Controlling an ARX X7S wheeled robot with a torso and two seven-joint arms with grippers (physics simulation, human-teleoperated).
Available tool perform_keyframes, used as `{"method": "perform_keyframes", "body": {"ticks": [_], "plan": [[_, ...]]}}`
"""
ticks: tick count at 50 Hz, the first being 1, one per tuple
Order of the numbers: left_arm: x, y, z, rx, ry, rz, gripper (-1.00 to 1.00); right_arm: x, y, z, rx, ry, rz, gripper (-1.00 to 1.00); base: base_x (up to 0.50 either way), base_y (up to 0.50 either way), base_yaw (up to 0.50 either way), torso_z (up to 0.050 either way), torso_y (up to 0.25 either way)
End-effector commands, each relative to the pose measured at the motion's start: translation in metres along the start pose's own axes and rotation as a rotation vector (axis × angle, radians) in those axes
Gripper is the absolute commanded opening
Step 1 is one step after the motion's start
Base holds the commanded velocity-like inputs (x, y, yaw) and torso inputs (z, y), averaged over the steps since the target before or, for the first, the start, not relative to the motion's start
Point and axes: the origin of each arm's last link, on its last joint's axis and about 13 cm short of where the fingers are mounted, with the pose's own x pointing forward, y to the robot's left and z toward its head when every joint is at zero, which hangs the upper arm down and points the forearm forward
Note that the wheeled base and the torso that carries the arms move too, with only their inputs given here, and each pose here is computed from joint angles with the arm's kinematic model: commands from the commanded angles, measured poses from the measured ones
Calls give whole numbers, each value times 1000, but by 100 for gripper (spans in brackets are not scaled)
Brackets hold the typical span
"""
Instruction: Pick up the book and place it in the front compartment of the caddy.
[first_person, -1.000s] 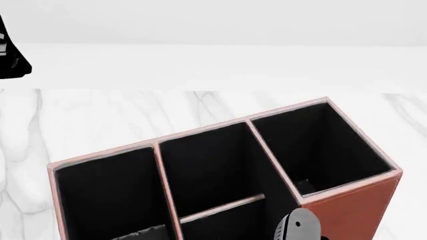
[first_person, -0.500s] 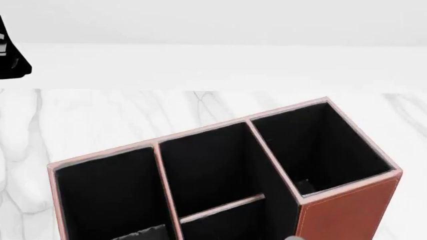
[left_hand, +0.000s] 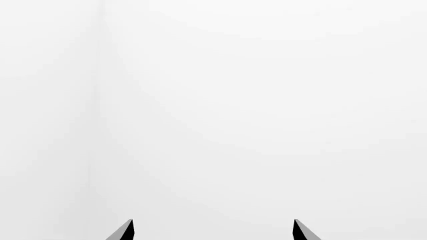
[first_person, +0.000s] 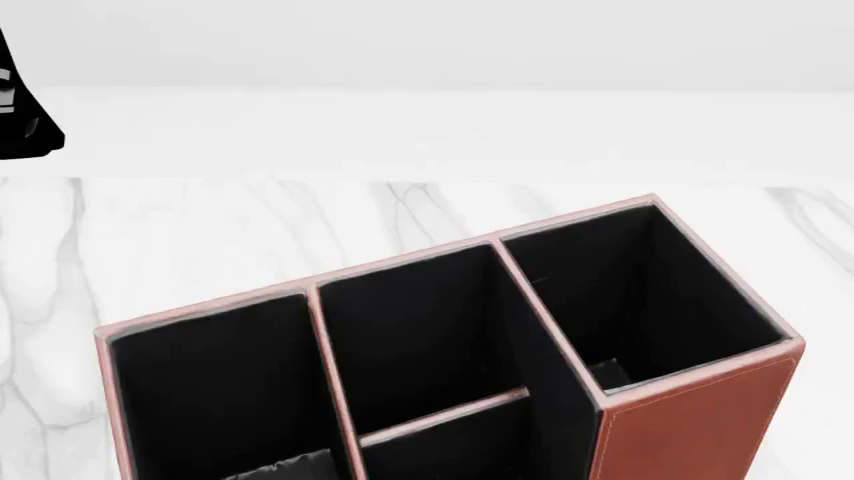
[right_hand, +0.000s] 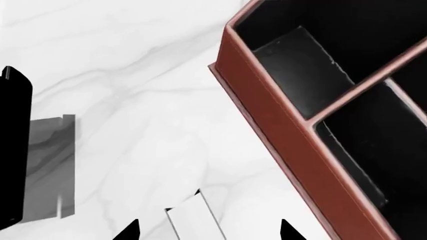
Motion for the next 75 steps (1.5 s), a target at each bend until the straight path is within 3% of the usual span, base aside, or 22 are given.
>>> {"method": "perform_keyframes", "body": {"ticks": [1, 28, 75], "plan": [[0, 0, 0, 0, 1, 2, 100, 11, 0, -5, 5, 14, 36, 100, 0, 0, 0, 0, 0], [0, 0, -1, -1, 4, 2, 100, 26, 1, -21, 51, 74, 72, 100, 0, 0, 0, 0, 0], [1, 2, -2, -2, 6, 10, 100, 41, -15, -28, 78, 138, 103, 100, 0, 0, 0, 0, 0]]}}
